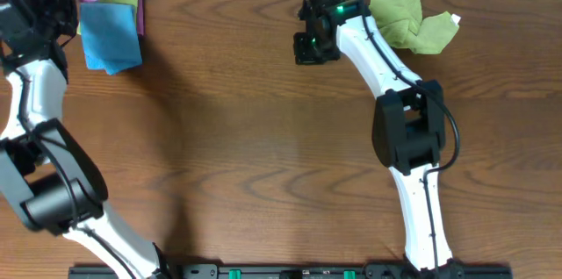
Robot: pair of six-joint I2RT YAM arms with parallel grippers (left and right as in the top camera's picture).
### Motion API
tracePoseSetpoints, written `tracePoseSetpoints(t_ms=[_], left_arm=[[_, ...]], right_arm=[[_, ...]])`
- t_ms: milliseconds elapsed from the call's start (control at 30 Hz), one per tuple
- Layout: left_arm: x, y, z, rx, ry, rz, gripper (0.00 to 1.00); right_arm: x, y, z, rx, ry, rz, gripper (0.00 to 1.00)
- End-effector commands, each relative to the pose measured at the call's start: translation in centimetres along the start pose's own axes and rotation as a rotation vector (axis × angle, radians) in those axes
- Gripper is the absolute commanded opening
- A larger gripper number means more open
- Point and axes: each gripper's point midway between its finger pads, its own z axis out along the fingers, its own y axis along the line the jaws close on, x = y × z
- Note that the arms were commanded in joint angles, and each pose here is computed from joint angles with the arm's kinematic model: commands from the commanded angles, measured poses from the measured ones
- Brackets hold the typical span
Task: Fold the cloth
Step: 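Carry the folded cloth left with the left gripper onto the cloth stack, then open the left gripper and release the cloth on the stack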
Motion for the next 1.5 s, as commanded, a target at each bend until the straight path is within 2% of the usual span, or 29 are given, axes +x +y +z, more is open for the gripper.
tracePoseSetpoints(t_ms=[0,167,567,1000,1033,1067,1133,1167,1467], left_arm=[[0.8,3.0,1.6,-0.017,0.059,-0.158,0.06],[1.7,5.8,2.8,-0.049,0.096,-0.202,0.06],[1.0,11.5,3.8,-0.139,0.069,-0.254,0.06],[1.4,13.4,4.2,-0.169,0.082,-0.234,0.06],[1.5,13.4,4.1,-0.166,0.093,-0.218,0.1],[1.6,13.3,4.1,-0.16,0.104,-0.206,0.24],[1.8,13.2,4.1,-0.153,0.123,-0.191,0.67],[2.0,13.0,4.0,-0.146,0.138,-0.184,0.96],[2.1,12.2,3.0,-0.086,0.232,-0.195,0.96]], right_arm=[[-0.3,1.4,-1.6,-0.011,-0.02,-0.035,0.02],[0.4,1.4,-1.5,-0.005,0.007,-0.033,0.01],[0.9,1.7,-1.5,-0.003,0.023,-0.036,0.02],[0.7,2.0,-1.7,-0.006,0.017,-0.042,0.01],[0.7,2.0,-1.7,-0.006,0.017,-0.042,0.01],[0.7,2.0,-1.7,-0.007,0.017,-0.042,0.01],[0.8,2.0,-1.7,-0.006,0.021,-0.041,0.02],[0.9,2.0,-1.7,-0.005,0.025,-0.04,0.01],[1.3,2.4,-1.8,-0.004,0.038,-0.046,0.01]])
